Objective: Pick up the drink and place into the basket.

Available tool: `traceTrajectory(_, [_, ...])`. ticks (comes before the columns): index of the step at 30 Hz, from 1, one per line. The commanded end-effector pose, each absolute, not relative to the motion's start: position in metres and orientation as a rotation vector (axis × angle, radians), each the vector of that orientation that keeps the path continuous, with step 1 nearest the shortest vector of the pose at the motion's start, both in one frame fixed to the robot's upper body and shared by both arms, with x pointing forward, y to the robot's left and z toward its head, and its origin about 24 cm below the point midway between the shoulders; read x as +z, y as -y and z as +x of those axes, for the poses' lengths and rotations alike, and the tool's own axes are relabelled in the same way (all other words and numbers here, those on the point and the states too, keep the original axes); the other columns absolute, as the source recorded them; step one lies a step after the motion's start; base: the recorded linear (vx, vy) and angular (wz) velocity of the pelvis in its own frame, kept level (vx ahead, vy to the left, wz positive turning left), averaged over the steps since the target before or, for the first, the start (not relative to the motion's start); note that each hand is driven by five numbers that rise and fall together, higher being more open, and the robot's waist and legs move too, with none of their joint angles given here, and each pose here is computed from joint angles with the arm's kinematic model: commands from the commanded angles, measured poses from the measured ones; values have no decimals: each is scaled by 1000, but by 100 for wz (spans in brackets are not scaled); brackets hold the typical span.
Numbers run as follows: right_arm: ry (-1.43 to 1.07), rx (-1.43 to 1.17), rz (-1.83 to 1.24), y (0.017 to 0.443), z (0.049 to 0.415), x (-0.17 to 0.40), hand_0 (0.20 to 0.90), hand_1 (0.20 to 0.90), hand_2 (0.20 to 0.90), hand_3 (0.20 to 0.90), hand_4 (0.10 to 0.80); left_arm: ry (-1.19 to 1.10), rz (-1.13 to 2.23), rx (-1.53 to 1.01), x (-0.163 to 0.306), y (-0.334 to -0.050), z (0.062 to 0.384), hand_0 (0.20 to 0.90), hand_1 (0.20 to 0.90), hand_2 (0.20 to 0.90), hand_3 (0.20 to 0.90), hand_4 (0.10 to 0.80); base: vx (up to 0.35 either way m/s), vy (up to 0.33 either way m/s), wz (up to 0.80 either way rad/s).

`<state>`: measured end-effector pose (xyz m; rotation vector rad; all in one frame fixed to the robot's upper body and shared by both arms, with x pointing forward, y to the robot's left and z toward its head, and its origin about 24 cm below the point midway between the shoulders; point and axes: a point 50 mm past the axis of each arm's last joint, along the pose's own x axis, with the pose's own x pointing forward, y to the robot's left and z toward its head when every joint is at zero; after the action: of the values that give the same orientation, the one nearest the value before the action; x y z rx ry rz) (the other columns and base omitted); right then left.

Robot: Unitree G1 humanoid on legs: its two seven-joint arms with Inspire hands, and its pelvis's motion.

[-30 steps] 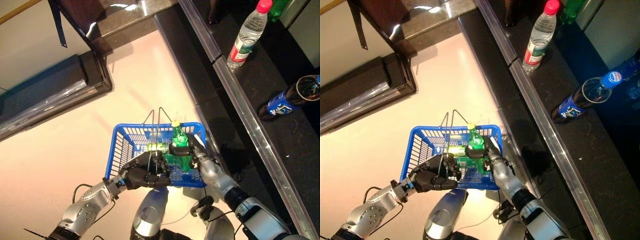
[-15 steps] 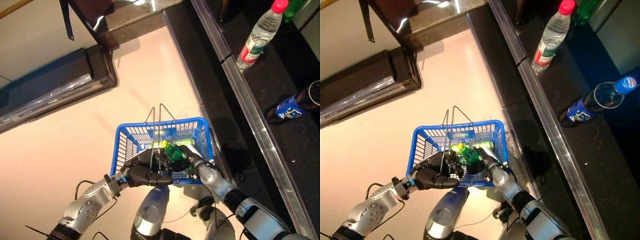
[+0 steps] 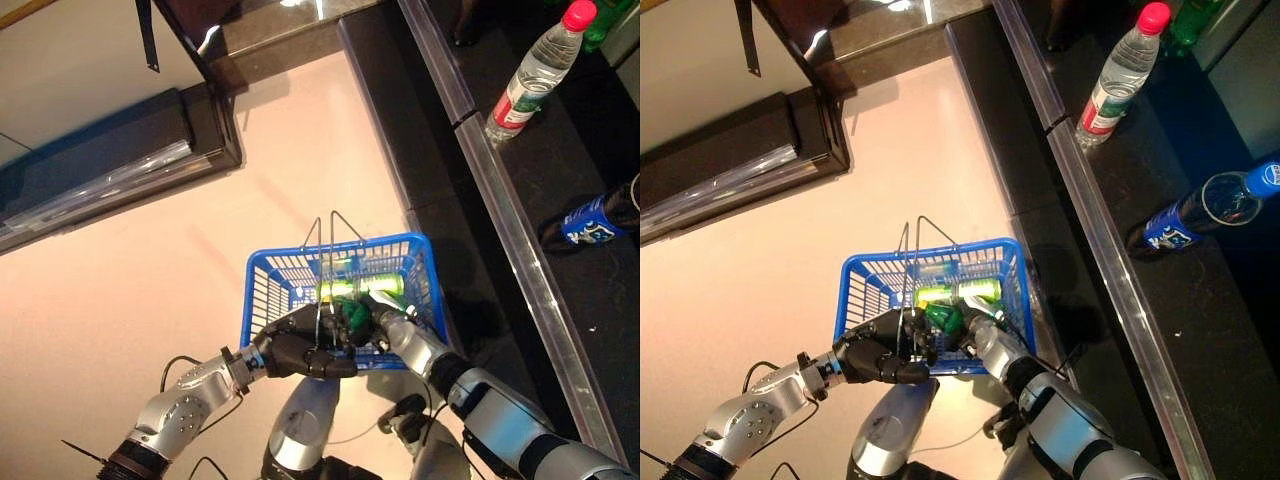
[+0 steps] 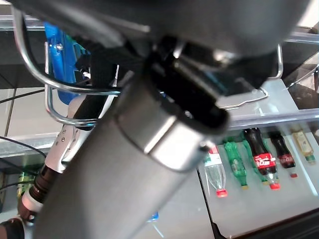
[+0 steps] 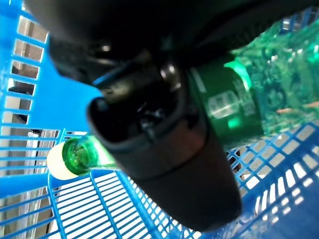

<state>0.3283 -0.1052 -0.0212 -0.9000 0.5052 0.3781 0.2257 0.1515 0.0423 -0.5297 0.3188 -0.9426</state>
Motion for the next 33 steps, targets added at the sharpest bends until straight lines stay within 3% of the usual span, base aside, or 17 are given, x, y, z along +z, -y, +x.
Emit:
traceTrajectory(1, [-431,263,-903,113,352,7,900,900,900,900,800,431,-555,-1515,183,-100,205,300,300,300,200,100,0,0,0])
traceTrajectory(7, [-352,218,-799,112,354,17,900,900,900,900,800,424,-558,-1477,184,-101,209,300,300,300,200,100,0,0,0])
traceTrajectory(18, [-120,160,-716,121,336,44,900,900,900,900,800,408,-549,-1266,162,-128,221,300,300,300,200,100,-13,26,-10])
traceTrajectory(28, [134,96,-548,159,288,66,900,900,900,900,800,355,-643,-945,114,-158,227,300,300,300,200,100,-26,38,-18])
traceTrajectory(33, [220,141,-298,162,266,79,900,900,900,900,800,293,-753,-735,82,-168,229,300,300,300,200,100,-13,39,-31])
